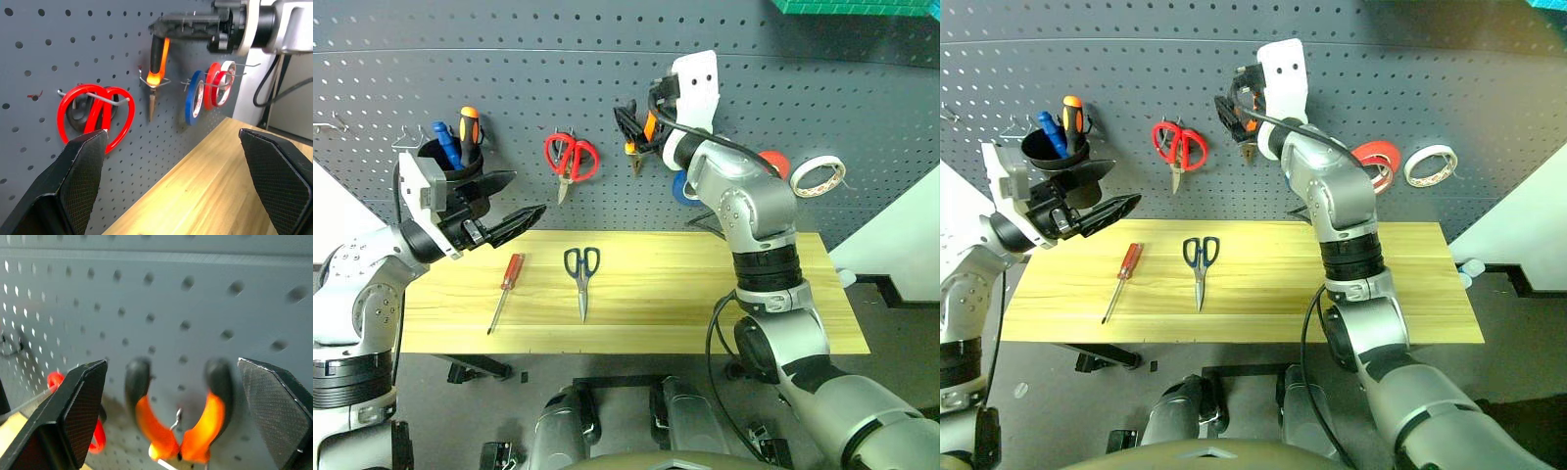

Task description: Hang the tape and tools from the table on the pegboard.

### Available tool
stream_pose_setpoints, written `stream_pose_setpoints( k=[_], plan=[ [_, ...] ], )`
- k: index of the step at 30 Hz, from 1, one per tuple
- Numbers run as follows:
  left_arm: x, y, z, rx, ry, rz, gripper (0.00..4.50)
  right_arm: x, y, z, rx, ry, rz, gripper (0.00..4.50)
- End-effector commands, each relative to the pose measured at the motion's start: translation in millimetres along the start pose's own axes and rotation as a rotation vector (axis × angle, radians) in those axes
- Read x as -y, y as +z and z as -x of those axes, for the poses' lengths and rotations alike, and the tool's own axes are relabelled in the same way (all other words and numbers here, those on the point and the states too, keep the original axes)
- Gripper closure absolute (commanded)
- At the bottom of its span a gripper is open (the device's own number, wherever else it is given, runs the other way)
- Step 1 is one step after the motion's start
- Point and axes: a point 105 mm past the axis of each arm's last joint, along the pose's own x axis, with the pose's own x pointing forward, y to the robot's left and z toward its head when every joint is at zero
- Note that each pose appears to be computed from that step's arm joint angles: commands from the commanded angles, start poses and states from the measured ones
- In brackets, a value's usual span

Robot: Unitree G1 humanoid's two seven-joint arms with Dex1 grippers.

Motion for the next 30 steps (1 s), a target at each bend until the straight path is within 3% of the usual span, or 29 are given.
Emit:
stream_pose_setpoints(
  k=[1, 9, 14, 22, 30],
  plan=[
    [4.0, 7.3, 0.5, 0.017, -0.010, -0.039, 0.00, -4.0, 50.3, 15.3, 0.153, 0.071, 0.014, 0.02],
    [-2.2, -14.3, 9.0, -0.105, 0.097, -0.045, 0.00, -4.8, 76.7, 51.1, 0.069, 0.299, 0.081, 0.02],
    [-2.9, -34.2, 7.3, -0.177, 0.178, -0.047, 0.00, -14.7, 30.1, 82.6, -0.184, 0.546, 0.100, 0.02],
    [-5.4, -72.4, 3.4, -0.303, 0.357, 0.026, 0.00, -39.3, -25.1, 130.6, -0.404, 0.803, 0.083, 0.02],
    [17.2, -114.8, -24.6, -0.387, 0.441, 0.160, 0.00, -4.4, -76.1, 139.4, -0.478, 0.713, 0.110, 0.02]
  ],
)
